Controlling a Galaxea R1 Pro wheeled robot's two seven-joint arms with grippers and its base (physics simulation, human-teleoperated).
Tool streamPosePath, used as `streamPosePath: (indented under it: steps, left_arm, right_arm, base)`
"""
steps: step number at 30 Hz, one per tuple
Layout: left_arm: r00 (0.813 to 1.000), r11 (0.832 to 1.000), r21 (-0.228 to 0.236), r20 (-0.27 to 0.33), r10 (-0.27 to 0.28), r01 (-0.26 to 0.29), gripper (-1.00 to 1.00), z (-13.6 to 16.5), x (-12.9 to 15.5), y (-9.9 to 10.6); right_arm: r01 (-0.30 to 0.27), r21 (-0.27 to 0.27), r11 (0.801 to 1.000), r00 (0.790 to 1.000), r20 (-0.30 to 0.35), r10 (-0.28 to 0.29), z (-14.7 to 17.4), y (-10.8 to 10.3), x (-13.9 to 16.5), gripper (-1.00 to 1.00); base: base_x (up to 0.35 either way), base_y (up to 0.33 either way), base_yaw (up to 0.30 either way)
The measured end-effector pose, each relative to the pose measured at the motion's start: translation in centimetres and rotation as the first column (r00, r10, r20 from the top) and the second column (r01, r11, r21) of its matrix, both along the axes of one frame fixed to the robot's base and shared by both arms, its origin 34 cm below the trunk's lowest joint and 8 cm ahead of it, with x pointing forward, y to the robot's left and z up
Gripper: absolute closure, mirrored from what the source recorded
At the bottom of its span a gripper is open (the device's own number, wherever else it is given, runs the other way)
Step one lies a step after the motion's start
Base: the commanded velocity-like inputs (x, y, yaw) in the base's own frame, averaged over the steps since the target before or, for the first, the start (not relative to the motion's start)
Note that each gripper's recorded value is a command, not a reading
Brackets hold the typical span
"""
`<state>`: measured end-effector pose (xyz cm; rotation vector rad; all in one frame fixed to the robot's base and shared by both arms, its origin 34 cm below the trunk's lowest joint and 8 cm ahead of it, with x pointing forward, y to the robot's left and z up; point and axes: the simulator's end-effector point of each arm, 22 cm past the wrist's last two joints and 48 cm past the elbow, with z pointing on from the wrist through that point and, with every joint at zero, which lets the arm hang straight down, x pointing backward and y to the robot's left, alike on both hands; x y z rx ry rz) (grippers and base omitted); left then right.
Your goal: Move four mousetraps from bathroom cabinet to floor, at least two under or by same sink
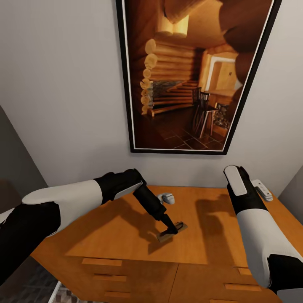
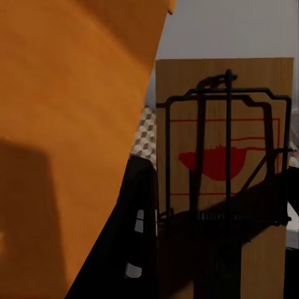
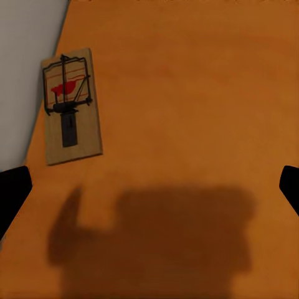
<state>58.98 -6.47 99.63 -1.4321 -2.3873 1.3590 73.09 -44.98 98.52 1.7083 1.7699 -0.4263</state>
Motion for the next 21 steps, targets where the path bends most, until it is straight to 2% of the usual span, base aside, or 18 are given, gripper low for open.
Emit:
streamPosePath:
  steps: [9,14,17,21]
  left_arm:
    - [0.998,0.998,-0.034,-0.004,-0.062,0.062,1.00,1.3,-2.0,-1.2]
    - [0.998,0.991,-0.120,0.001,-0.057,0.056,1.00,4.2,-1.8,-2.9]
    - [0.998,0.981,-0.186,0.007,-0.056,0.056,1.00,6.5,-1.8,-4.0]
    - [0.997,0.955,-0.286,0.031,-0.070,0.076,1.00,10.5,-2.0,-5.4]
  right_arm:
    - [0.000,0.005,1.000,1.000,0.023,0.000,1.2,0.0,0.8,-1.00]
    - [0.004,-0.002,1.000,1.000,0.021,-0.004,1.3,-0.3,0.7,-1.00]
    - [0.004,-0.003,1.000,1.000,0.021,-0.004,1.3,-0.4,0.7,-1.00]
    - [0.004,-0.004,1.000,1.000,0.020,-0.004,1.3,-0.4,0.7,-1.00]
  base:
    - [0.000,0.001,0.000]
    - [0.000,0.000,0.000]
    - [0.000,0.000,0.000]
    - [0.000,0.000,0.000]
